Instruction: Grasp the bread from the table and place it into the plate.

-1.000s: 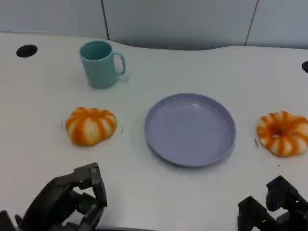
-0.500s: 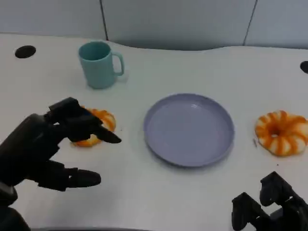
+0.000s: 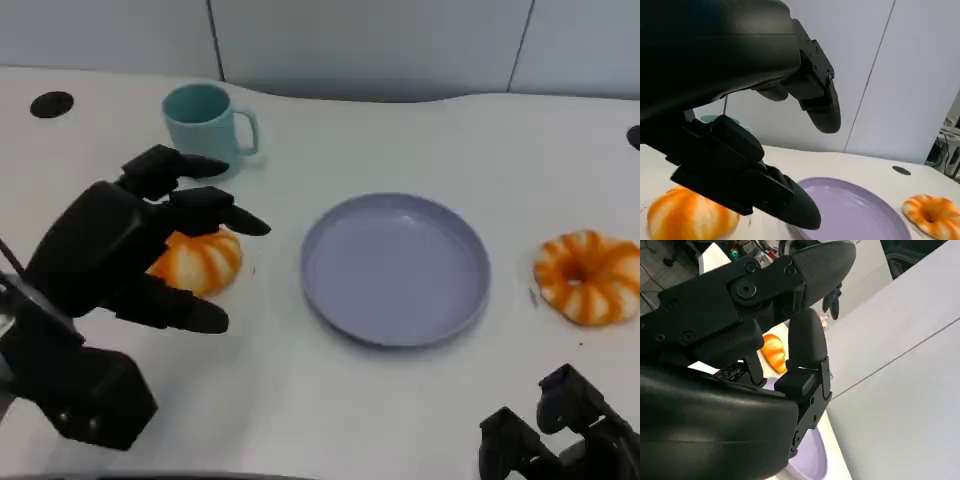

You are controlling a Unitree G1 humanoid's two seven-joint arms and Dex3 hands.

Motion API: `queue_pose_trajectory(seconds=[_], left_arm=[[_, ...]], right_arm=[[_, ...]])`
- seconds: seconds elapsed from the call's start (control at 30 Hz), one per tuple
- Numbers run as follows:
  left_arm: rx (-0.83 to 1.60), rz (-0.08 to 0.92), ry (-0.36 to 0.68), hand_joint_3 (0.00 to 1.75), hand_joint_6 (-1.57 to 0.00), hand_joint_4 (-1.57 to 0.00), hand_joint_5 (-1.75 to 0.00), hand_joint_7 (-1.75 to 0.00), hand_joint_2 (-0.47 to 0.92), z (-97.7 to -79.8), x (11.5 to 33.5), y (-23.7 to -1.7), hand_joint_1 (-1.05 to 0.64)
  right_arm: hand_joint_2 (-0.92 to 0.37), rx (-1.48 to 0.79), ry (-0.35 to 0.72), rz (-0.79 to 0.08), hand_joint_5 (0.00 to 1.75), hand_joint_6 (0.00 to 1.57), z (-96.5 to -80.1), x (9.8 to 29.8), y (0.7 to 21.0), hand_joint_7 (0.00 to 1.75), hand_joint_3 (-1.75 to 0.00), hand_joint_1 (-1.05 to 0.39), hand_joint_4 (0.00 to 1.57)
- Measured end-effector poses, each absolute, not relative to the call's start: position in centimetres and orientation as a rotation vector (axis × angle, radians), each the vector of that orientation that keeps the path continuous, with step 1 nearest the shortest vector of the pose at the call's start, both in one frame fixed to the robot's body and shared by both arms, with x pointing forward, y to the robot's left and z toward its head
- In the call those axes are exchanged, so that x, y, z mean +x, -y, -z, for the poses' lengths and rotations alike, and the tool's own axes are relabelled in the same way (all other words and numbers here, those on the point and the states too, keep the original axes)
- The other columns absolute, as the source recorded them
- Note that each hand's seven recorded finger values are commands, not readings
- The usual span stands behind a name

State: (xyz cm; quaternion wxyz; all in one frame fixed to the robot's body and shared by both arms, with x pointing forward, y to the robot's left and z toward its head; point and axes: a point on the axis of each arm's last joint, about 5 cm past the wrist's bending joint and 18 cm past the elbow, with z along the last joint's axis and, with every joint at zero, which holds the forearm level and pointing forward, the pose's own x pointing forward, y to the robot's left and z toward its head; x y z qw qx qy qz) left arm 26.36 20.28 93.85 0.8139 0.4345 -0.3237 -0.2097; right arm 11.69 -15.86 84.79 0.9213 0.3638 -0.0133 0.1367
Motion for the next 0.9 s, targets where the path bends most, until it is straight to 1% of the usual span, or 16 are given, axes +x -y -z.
queue_pose_trajectory(seconds=[0.1, 0.13, 0.17, 0.23, 0.33, 0.37, 0.4, 0.5, 0.53, 0.6, 0.83, 0.87, 0.9], left_arm=[[0.979, 0.455, 0.569, 0.0, -0.23, -0.13, -0.53, -0.31, 0.71, -92.8, 28.0, -19.8, -0.77], [0.987, 0.456, 0.555, 0.0, -0.25, -0.15, -0.53, -0.29, 0.7, -92.6, 28.3, -19.7, -0.76], [0.99, 0.459, 0.552, 0.0, -0.3, -0.21, -0.49, -0.23, 0.68, -92.4, 28.4, -19.5, -0.73], [0.988, 0.466, 0.537, 0.0, -0.37, -0.26, -0.43, -0.15, 0.62, -92.2, 29.1, -19.0, -0.65], [1.004, 0.467, 0.461, 0.0, -0.4, -0.29, -0.41, -0.12, 0.59, -91.5, 29.9, -18.8, -0.59], [1.01, 0.471, 0.455, 0.01, -0.41, -0.32, -0.4, -0.11, 0.56, -91.3, 30.0, -18.7, -0.52], [1.022, 0.473, 0.45, 0.01, -0.42, -0.33, -0.4, -0.1, 0.55, -91.2, 30.1, -18.5, -0.48], [1.109, 0.478, 0.395, 0.0, -0.43, -0.35, -0.38, -0.08, 0.53, -90.4, 30.3, -18.5, -0.45], [1.126, 0.481, 0.386, 0.0, -0.47, -0.42, -0.36, -0.07, 0.51, -90.2, 30.3, -18.5, -0.38], [1.163, 0.488, 0.382, 0.0, -0.5, -0.46, -0.33, -0.06, 0.5, -89.9, 30.3, -18.5, -0.34], [1.224, 0.49, 0.414, 0.0, -0.51, -0.49, -0.29, -0.04, 0.49, -90.2, 30.7, -18.3, -0.33], [1.226, 0.491, 0.415, 0.0, -0.8, -0.79, -0.37, -0.09, 0.53, -90.2, 30.7, -18.3, -0.29], [1.254, 0.483, 0.414, 0.0, -0.91, -0.91, -0.37, -0.09, 0.54, -90.2, 30.8, -18.3, -0.28]], right_arm=[[-0.84, 0.751, 0.033, -0.287, 1.75, 0.66, -84.9, 11.8, 15.7, 1.75, 0.0, -0.45, 0.79], [-0.84, 0.752, 0.031, -0.285, 1.75, 0.66, -84.9, 11.8, 15.7, 1.75, 0.0, -0.45, 0.79], [-0.84, 0.752, 0.028, -0.281, 1.75, 0.66, -84.8, 11.7, 15.7, 1.75, 0.0, -0.46, 0.79], [-0.84, 0.752, 0.025, -0.276, 1.75, 0.66, -84.8, 11.6, 15.7, 1.75, 0.0, -0.47, 0.79], [-0.85, 0.745, 0.034, -0.28, 1.75, 0.66, -85.1, 11.6, 15.5, 1.75, 0.0, -0.47, 0.78], [-0.85, 0.744, 0.034, -0.281, 1.75, 0.66, -85.2, 11.6, 15.5, 1.75, 0.0, -0.46, 0.78], [-0.85, 0.744, 0.034, -0.282, 1.75, 0.66, -85.2, 11.6, 15.5, 1.75, 0.0, -0.45, 0.78], [-0.85, 0.751, 0.036, -0.284, 1.75, 0.66, -85.2, 11.5, 15.3, 1.75, 0.0, -0.45, 0.78], [-0.85, 0.753, 0.035, -0.284, 1.75, 0.66, -85.2, 11.5, 15.3, 1.75, 0.0, -0.45, 0.78], [-0.85, 0.754, 0.035, -0.284, 1.75, 0.66, -85.2, 11.5, 15.3, 1.75, 0.0, -0.45, 0.78], [-0.85, 0.754, 0.035, -0.284, 1.75, 0.66, -85.2, 11.5, 15.3, 1.75, 0.0, -0.46, 0.78], [-0.85, 0.754, 0.035, -0.284, 1.75, 0.66, -85.2, 11.5, 15.3, 1.75, 0.0, -0.46, 0.78], [-0.85, 0.754, 0.035, -0.283, 1.75, 0.66, -85.2, 11.4, 15.3, 1.75, 0.0, -0.46, 0.78]])
